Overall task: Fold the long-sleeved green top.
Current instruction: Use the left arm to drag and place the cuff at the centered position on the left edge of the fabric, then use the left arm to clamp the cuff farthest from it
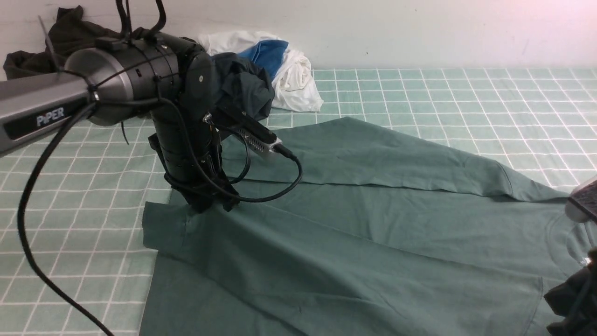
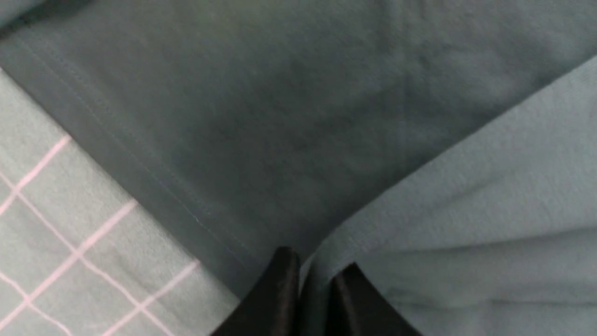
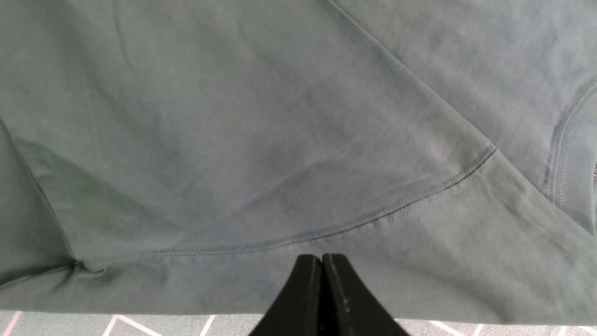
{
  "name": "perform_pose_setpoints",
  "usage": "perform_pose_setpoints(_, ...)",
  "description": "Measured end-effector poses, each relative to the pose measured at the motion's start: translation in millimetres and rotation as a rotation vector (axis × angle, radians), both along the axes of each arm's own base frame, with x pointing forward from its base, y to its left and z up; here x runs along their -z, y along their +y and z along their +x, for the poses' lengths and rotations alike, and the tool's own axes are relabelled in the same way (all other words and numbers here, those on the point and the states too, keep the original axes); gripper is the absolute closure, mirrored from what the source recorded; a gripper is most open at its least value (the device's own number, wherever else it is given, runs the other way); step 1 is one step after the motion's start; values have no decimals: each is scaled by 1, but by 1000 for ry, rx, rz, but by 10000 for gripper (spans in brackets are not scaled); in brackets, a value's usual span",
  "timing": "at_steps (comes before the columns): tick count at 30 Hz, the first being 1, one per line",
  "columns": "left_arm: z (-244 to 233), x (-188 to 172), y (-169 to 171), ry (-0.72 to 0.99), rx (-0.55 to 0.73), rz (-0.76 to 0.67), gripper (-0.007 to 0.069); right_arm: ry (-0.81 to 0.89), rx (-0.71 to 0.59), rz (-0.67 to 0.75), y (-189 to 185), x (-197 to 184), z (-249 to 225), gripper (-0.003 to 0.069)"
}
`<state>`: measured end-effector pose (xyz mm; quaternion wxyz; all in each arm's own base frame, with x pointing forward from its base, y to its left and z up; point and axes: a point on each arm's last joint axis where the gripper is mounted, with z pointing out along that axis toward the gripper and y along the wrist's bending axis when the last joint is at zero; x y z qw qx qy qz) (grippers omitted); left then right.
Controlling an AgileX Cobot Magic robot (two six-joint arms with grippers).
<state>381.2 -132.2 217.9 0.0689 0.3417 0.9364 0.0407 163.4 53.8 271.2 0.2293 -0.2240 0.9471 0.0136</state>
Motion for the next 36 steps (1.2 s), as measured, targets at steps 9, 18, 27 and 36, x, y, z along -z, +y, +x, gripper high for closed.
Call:
perform_pose_setpoints(9,34,-6,14,-52,-130,-30,223,-62,2,23,2,-3,5,673)
perform_pose_setpoints(18,93,9,73,-154,-403,-183,163,-167,0,59,5,-8,13,673)
perform_pose_setpoints(27,119,60,86,-187,-517,-287,260,-172,0,61,5,-9,13,673)
perform_pose_setpoints(36,118,52,83,-201,-520,-310,598,-108,1,39,3,-5,9,673)
